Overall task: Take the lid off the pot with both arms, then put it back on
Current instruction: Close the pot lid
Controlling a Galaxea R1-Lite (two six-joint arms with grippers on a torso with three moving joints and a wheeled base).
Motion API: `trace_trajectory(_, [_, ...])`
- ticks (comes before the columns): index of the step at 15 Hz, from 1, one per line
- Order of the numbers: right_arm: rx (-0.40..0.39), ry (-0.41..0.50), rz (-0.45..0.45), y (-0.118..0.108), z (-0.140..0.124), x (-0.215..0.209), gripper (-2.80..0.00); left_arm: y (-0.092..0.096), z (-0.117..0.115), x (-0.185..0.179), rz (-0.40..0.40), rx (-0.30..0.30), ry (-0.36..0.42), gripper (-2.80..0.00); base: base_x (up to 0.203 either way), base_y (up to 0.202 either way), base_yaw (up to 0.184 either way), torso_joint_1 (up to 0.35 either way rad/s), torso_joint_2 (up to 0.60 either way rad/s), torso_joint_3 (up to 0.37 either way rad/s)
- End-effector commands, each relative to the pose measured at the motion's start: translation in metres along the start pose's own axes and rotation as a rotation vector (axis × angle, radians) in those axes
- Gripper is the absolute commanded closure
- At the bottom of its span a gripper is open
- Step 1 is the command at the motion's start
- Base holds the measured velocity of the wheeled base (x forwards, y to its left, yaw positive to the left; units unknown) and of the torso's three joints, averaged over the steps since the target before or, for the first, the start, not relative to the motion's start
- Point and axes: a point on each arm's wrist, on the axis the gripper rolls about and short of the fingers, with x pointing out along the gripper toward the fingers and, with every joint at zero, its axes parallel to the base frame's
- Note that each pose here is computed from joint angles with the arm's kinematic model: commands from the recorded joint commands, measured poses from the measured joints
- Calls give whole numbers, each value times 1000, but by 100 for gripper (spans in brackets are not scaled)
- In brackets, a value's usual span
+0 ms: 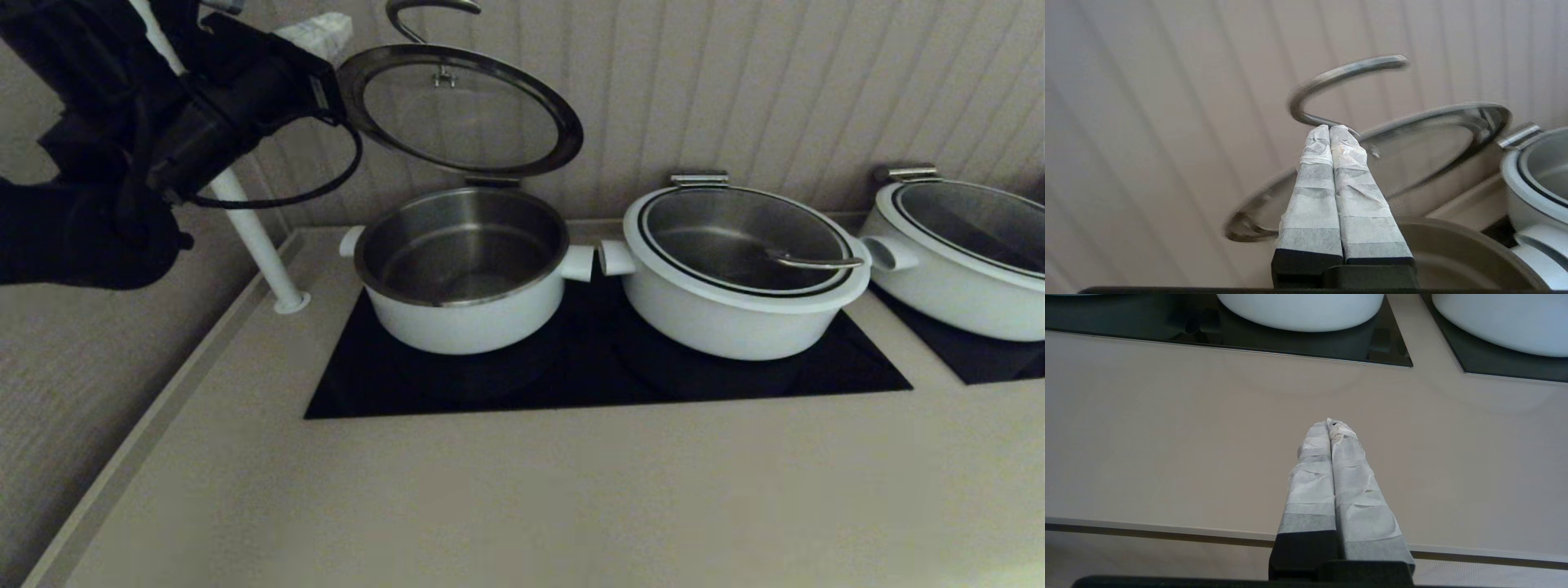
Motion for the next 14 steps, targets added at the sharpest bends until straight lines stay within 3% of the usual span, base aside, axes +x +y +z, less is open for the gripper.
trace_trajectory(1, [-1, 0, 1, 0, 0, 0, 0, 9, 13, 9, 11, 14, -30, 0, 0, 0, 0, 0, 0, 0])
trace_trajectory(6, [-1, 0, 1, 0, 0, 0, 0, 16, 21, 33, -45, 11, -22, 0, 0, 0, 0, 0, 0, 0])
trace_trajectory(14, [-1, 0, 1, 0, 0, 0, 0, 19, 13, 54, -108, -9, 32, 0, 0, 0, 0, 0, 0, 0])
